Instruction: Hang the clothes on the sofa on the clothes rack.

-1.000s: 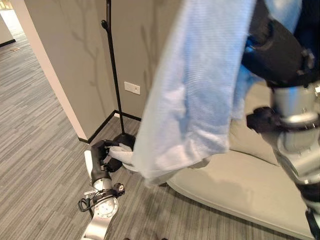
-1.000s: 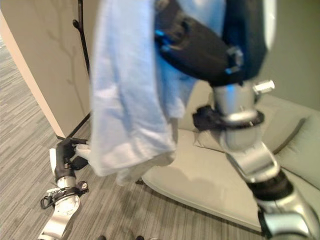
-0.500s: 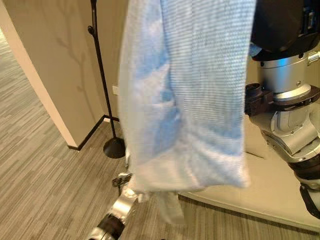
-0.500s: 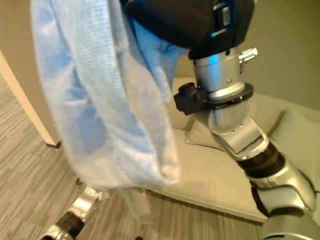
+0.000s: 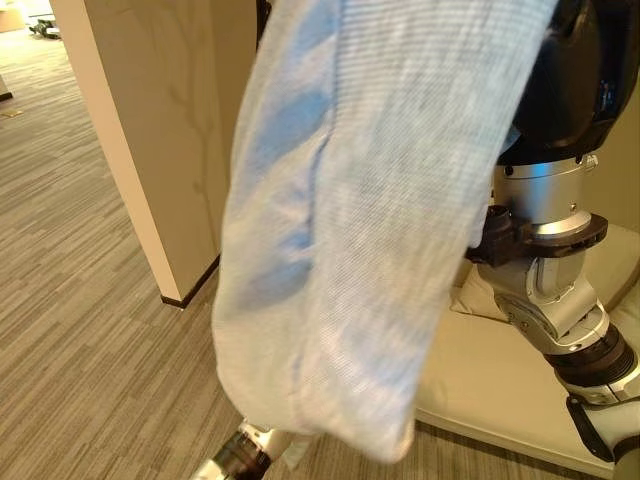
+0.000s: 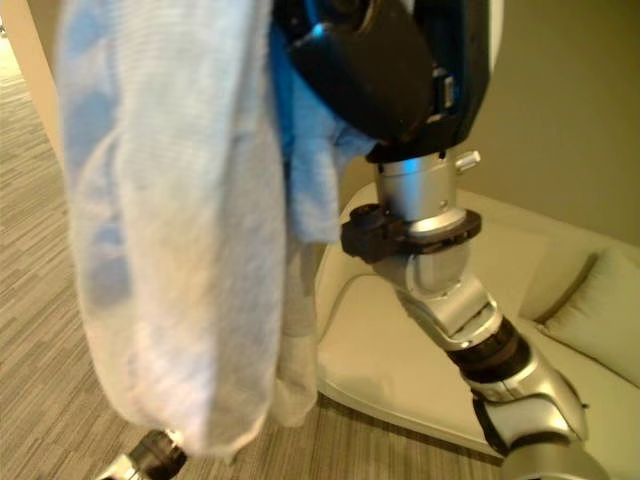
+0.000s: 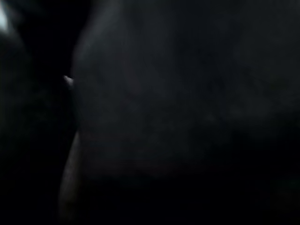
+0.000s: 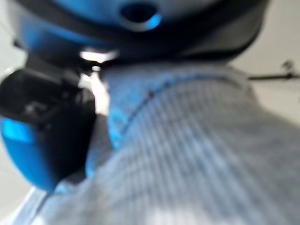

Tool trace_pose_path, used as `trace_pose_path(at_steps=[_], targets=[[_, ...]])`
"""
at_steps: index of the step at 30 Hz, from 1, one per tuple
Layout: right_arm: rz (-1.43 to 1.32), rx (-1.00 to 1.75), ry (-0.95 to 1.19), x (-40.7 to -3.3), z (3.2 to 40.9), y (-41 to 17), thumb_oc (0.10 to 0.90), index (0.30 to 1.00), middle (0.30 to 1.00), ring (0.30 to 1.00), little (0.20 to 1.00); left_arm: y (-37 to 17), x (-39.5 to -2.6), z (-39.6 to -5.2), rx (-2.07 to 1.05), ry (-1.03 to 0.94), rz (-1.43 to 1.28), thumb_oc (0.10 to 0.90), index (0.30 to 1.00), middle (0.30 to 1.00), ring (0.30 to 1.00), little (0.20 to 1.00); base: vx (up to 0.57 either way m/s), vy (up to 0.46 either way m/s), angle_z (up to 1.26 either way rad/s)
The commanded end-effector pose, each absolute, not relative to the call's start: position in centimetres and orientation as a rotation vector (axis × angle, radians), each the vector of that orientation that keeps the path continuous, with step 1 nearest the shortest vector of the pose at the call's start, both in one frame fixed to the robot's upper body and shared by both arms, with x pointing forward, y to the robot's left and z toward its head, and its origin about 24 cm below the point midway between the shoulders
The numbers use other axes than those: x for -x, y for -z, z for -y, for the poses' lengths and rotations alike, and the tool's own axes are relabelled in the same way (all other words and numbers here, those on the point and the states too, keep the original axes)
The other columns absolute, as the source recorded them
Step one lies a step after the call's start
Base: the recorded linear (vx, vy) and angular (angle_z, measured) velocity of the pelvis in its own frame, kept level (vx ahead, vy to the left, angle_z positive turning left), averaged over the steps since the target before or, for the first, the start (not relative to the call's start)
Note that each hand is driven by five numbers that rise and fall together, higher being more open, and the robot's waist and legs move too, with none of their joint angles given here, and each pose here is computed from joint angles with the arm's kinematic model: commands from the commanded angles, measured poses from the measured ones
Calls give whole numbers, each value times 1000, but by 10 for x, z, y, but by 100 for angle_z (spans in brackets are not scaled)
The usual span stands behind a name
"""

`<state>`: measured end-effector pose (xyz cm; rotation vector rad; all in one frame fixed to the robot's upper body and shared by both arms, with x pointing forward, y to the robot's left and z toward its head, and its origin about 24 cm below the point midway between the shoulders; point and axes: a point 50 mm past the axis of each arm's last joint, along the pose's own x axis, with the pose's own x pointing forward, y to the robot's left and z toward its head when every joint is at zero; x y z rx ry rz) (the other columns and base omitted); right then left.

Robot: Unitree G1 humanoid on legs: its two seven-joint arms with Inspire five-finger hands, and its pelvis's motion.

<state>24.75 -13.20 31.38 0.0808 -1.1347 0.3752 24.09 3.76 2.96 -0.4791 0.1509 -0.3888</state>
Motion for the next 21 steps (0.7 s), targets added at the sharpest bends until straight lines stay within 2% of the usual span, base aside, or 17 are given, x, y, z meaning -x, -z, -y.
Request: trace_pose_path(at_steps=[1,3,5,8,21], targets=[[1234,-178,-312,-241,151,-339,400,300,300,300,300,-72,-249,-14,568,528,26,800,900,900,900,900,0,0,0],[1226,-180,-305,-242,153,-338,400,300,300,300,300,-68,-248,-18,567,512,15,800,900,900,900,900,23,-4,-3],[1205,-169,-264,-245,164,-337,400,300,300,300,300,-57,-246,-38,507,461,2,800,900,900,900,900,68,-15,-2],[1228,-137,-279,-246,148,-343,400,300,300,300,300,-55,-248,-54,436,422,23,800,900,900,900,900,61,-17,-1],[1223,-148,-232,-253,162,-352,400,300,300,300,300,-55,-244,-80,422,354,46,800,900,900,900,900,28,-13,2]])
